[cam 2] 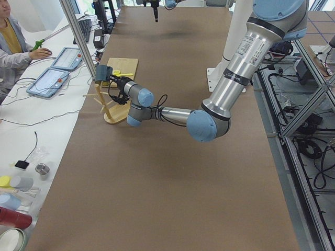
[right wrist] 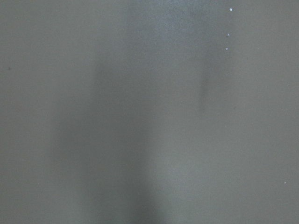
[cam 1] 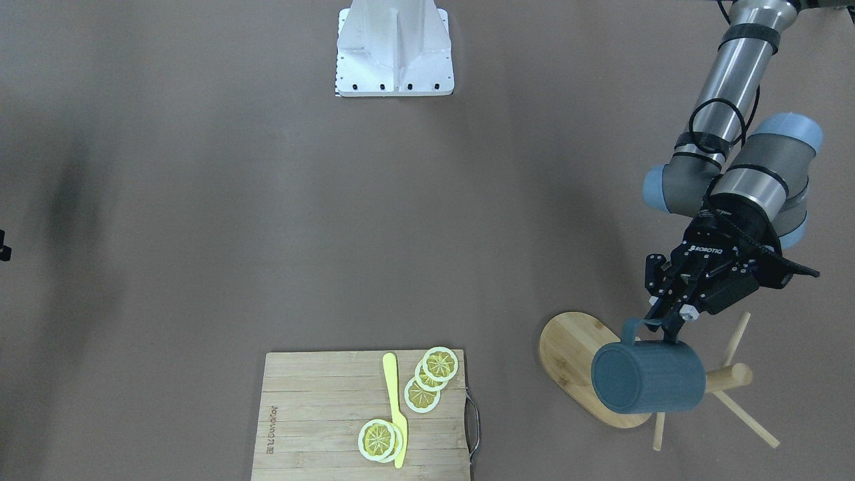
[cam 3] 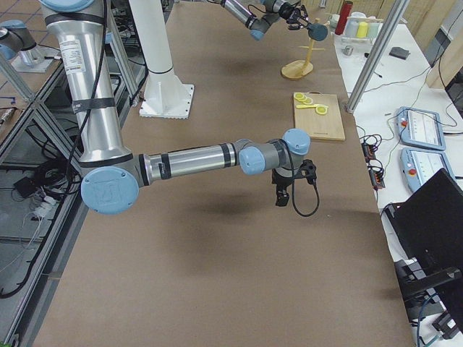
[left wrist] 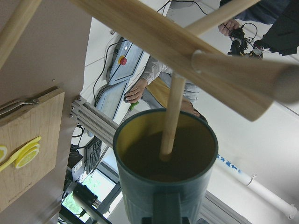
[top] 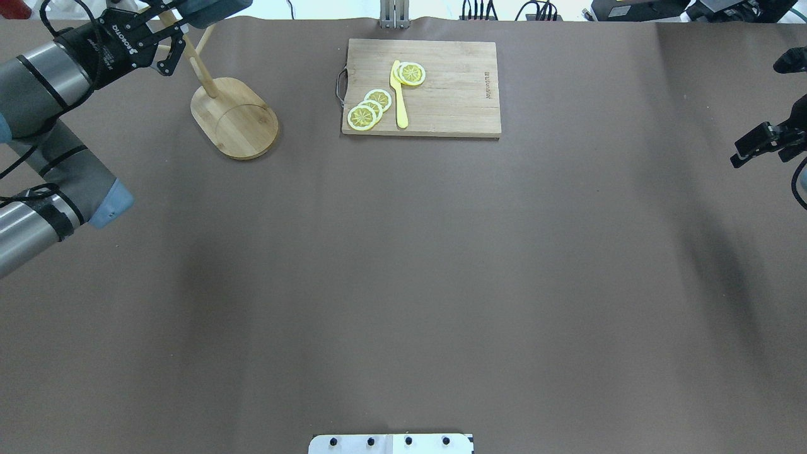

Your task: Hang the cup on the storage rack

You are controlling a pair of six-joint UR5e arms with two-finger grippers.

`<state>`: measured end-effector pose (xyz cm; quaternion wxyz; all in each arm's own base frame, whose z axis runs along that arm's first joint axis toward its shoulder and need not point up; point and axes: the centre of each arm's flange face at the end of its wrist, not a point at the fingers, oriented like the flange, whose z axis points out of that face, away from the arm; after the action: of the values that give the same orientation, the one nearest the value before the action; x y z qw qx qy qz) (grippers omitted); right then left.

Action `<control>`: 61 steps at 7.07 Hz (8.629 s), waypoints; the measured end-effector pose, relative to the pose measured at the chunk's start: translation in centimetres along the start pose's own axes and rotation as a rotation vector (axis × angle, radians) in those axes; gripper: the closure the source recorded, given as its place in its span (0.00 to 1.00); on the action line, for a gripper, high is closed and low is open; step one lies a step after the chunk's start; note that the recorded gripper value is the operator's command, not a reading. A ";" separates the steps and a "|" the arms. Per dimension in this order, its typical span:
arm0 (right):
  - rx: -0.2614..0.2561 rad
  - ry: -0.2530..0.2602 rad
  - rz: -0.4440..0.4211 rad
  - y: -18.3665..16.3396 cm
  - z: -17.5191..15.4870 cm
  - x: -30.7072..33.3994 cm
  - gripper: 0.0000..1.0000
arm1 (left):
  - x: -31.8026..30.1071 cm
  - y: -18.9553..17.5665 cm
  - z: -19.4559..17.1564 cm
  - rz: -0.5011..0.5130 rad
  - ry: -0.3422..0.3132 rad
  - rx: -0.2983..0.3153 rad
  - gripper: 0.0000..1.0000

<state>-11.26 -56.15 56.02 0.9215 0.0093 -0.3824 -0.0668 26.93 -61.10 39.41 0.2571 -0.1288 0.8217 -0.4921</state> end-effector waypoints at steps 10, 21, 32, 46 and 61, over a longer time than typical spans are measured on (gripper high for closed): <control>0.006 -0.022 0.009 0.7 -0.9 0.0 0.00 | -1.3 -3.3 -2.5 -0.004 -0.006 0.007 0.90; 0.024 -0.029 0.007 0.6 -1.9 -0.1 0.00 | -1.1 -1.9 -7.3 0.163 -0.001 -0.029 0.03; 0.156 0.049 0.040 2.3 -8.0 5.4 0.00 | 7.4 -8.1 -18.8 1.788 -0.265 0.255 0.03; 0.124 0.067 0.055 4.4 -6.5 8.1 0.00 | 11.2 -12.6 -30.2 1.385 -1.198 -0.193 0.03; -0.077 0.087 -0.003 9.4 -2.6 14.3 0.00 | 9.2 -16.4 -36.5 1.241 -1.612 -0.246 0.02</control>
<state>1.62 -48.79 64.86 0.9369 -0.0226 -0.3390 -0.0820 -1.42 -46.21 65.02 0.9274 0.0012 0.3710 0.0484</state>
